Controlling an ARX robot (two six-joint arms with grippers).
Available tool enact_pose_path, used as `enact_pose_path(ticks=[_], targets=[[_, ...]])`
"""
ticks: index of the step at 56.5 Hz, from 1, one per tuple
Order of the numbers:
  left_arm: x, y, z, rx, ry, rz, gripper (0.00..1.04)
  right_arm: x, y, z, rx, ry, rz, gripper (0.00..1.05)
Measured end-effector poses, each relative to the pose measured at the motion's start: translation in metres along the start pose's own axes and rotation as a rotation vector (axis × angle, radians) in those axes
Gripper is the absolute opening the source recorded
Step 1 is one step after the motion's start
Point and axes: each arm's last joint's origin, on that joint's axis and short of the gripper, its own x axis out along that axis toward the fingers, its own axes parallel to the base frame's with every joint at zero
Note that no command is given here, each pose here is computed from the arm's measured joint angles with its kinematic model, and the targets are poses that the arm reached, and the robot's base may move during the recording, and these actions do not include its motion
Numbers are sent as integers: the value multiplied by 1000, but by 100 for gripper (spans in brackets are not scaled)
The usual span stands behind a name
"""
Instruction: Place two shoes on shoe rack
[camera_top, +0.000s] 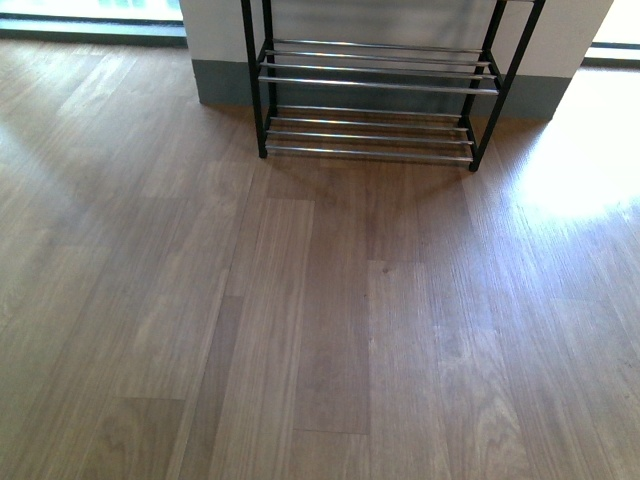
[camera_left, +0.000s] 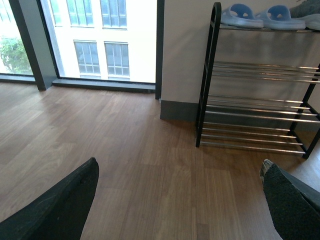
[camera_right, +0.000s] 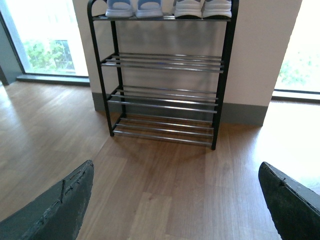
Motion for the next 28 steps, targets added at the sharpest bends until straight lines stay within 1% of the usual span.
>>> enact_pose_path(ticks=[28], targets=[[0,0,0,0,0,0,95,0,0,0,0,0,0,96]])
